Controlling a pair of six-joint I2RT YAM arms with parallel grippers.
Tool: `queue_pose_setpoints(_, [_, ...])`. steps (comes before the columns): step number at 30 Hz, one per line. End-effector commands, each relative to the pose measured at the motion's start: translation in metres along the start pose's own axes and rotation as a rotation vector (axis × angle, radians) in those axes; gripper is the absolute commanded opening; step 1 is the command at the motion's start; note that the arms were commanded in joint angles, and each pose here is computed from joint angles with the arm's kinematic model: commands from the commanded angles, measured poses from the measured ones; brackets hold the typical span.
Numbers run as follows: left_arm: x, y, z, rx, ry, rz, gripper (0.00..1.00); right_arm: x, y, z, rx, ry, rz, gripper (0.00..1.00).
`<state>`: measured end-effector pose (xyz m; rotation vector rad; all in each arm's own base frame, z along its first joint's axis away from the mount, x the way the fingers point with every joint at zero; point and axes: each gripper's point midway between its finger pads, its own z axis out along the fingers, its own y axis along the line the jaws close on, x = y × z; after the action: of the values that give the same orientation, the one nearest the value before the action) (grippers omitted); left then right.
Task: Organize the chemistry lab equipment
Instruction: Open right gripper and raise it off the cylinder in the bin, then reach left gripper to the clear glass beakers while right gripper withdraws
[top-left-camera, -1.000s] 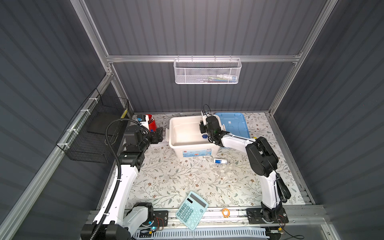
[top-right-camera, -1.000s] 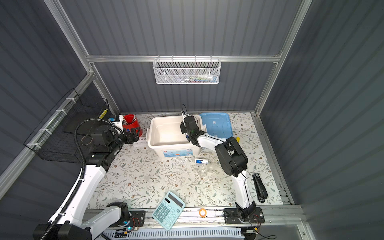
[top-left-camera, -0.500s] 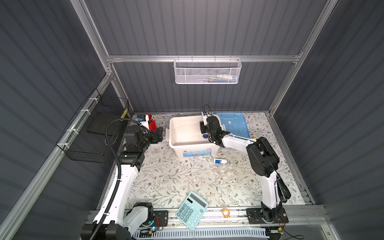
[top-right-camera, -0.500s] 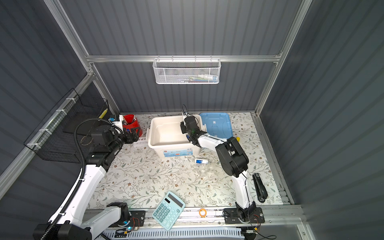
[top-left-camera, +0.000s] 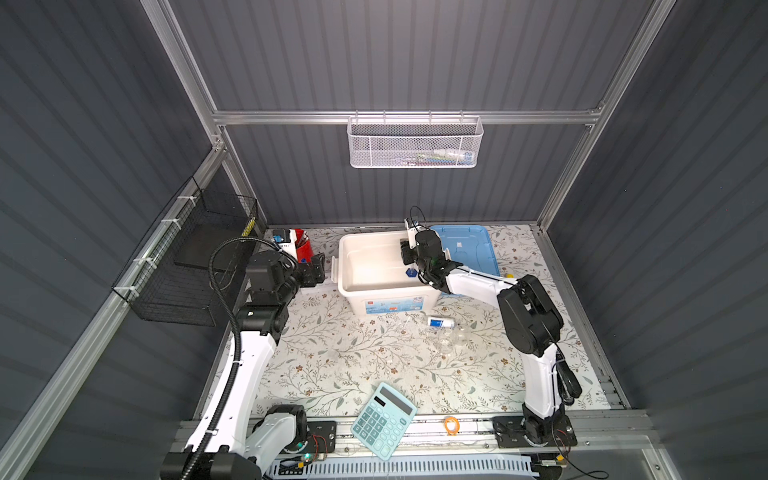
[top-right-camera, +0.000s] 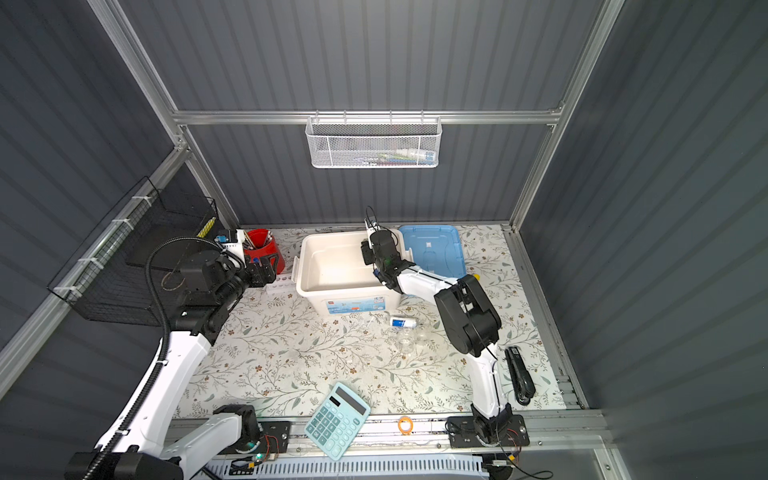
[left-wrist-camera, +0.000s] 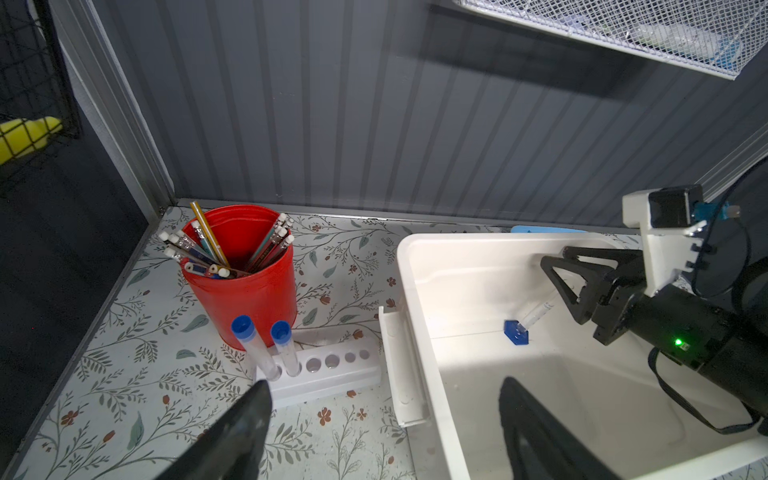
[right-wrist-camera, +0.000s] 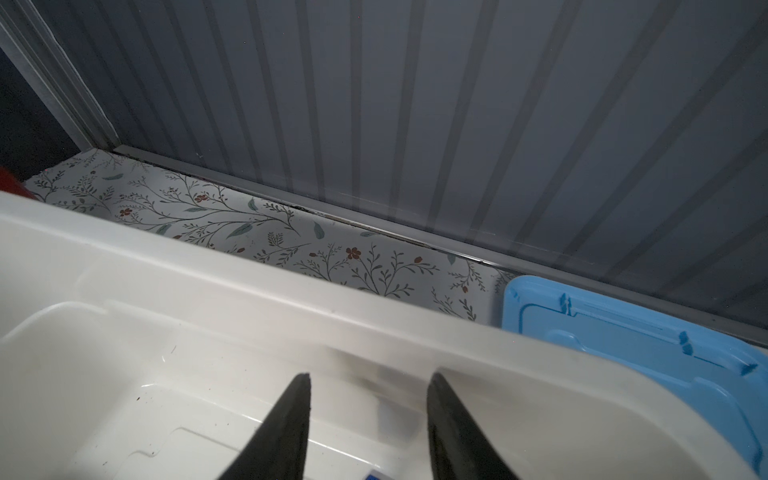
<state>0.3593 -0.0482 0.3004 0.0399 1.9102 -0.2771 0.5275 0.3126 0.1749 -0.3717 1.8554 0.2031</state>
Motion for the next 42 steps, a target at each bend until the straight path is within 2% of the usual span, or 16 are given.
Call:
queue_pose_setpoints(1, [-0.009,-0.001,-0.005,-0.002,-0.032,0.030,0.86,-0.025,-0.005,-0.009,0.004,-0.042,-0.006,0.48])
queue_pose_setpoints(14, [-0.012,-0.002,-0.009,-0.001,-0.043,0.035,0.86,-0.088,-0.009,-0.049,-0.044,-0.131,0.007,0.53])
queue_pose_setpoints(19, [-0.015,-0.003,-0.011,0.001,-0.045,0.047,0.86,-0.108,-0.020,-0.072,-0.027,-0.105,-0.014,0.53])
queue_pose_setpoints(23, [-0.014,-0.008,-0.010,0.025,-0.037,0.070,0.86,-0.115,-0.034,-0.103,-0.001,-0.046,-0.050,0.54])
queue_pose_setpoints(29, [-0.018,-0.023,-0.012,0.098,-0.043,0.104,0.86,-0.106,-0.050,-0.174,-0.018,0.052,-0.067,0.54])
queue_pose_setpoints(32, [-0.016,-0.047,-0.010,0.153,-0.035,0.163,0.86,-0.095,-0.058,-0.210,-0.020,0.101,-0.046,0.55])
queue_pose_setpoints(37, [0.001,-0.112,-0.004,0.299,0.002,0.270,0.86,-0.056,-0.062,-0.259,-0.053,0.228,0.009,0.55])
queue_pose_setpoints(42, [0.043,-0.183,-0.007,0.440,0.123,0.430,0.85,-0.020,-0.069,-0.288,-0.047,0.291,0.098,0.56])
